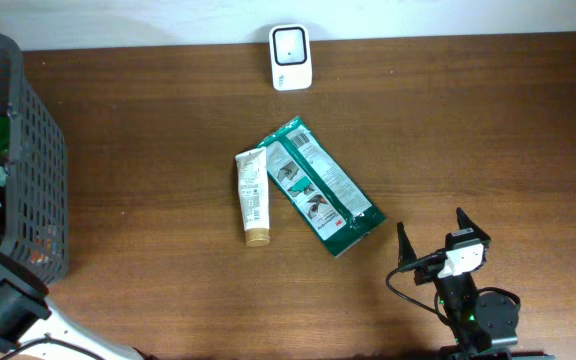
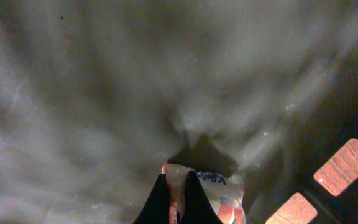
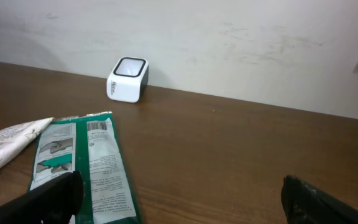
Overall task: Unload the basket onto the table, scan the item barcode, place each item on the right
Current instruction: 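Place the orange sachet on the table left of the tube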
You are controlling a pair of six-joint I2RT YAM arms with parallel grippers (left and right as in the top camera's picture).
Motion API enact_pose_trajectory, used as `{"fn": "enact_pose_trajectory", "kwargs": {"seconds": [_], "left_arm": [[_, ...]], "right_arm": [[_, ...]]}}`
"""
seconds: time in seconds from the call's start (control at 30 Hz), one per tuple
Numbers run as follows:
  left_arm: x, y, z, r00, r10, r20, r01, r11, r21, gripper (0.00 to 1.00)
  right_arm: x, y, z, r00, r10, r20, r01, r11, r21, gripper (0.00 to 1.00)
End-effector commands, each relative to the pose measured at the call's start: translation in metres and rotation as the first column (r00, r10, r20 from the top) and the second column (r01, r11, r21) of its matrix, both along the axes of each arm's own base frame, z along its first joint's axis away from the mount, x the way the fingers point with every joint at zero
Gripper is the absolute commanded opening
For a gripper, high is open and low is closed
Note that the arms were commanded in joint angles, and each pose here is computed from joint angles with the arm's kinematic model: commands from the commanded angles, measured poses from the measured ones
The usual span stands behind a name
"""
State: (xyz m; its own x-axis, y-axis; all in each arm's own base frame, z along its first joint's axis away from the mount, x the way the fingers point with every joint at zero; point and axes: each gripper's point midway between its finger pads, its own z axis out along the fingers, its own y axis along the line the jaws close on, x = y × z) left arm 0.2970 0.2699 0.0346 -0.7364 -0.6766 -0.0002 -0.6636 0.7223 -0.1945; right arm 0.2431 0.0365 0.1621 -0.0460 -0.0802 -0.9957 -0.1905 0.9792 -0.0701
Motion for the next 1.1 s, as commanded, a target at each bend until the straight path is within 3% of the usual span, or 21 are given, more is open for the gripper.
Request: {"fn": "enact_pose_trajectory", "kwargs": {"seconds": [0.0, 0.13, 0.23, 0.33, 0.47, 0.53, 0.6, 0.73, 0.87, 1.07], "left_arm": [[0.012, 0.018, 0.028, 0.999, 0.007, 0.037, -0.009, 0.999, 0.051, 0.0], [0.042, 0.05, 0.139, 0.979, -0.013, 0.205, -0.035, 0.973, 0.228, 0.0], [0.06, 0.045, 0.249, 0.904, -0.066, 0.423, -0.086, 0.94, 0.331, 0.0], [0.061, 0.004, 0.338, 0.792, -0.14, 0.594, -0.106, 0.927, 0.36, 0.0], [0.056, -0.086, 0.395, 0.702, -0.284, 0.653, 0.0, 0.917, 0.4, 0.0], [0.056, -0.13, 0.393, 0.698, -0.335, 0.633, 0.096, 0.92, 0.381, 0.0], [0.055, -0.16, 0.376, 0.736, -0.35, 0.579, 0.17, 0.924, 0.342, 0.0], [0.062, -0.239, 0.301, 0.803, -0.45, 0.391, 0.406, 0.893, 0.193, 0.0], [0.076, -0.281, 0.233, 0.832, -0.473, 0.289, 0.467, 0.879, 0.094, 0.0], [0.082, -0.324, 0.102, 0.923, -0.361, 0.136, 0.352, 0.932, 0.087, 0.0]], "right_arm": [[0.0, 0.001, -0.002, 1.0, 0.002, -0.003, -0.002, 1.0, 0.008, 0.98], [0.0, 0.001, -0.002, 1.0, 0.002, -0.003, -0.002, 1.0, 0.008, 0.98], [0.0, 0.001, -0.002, 1.0, 0.002, -0.003, -0.002, 1.0, 0.008, 0.98], [0.0, 0.001, -0.002, 1.0, 0.002, -0.003, -0.002, 1.0, 0.008, 0.98], [0.0, 0.001, -0.002, 1.0, 0.002, -0.003, -0.002, 1.0, 0.008, 0.98], [0.0, 0.001, -0.002, 1.0, 0.002, -0.003, -0.002, 1.0, 0.008, 0.98], [0.0, 0.001, -0.002, 1.0, 0.002, -0.003, -0.002, 1.0, 0.008, 0.98], [0.0, 0.001, -0.002, 1.0, 0.002, -0.003, -0.002, 1.0, 0.008, 0.98], [0.0, 0.001, -0.002, 1.0, 0.002, -0.003, -0.002, 1.0, 0.008, 0.98], [0.0, 0.001, -0.002, 1.0, 0.002, -0.003, -0.002, 1.0, 0.008, 0.98]]}}
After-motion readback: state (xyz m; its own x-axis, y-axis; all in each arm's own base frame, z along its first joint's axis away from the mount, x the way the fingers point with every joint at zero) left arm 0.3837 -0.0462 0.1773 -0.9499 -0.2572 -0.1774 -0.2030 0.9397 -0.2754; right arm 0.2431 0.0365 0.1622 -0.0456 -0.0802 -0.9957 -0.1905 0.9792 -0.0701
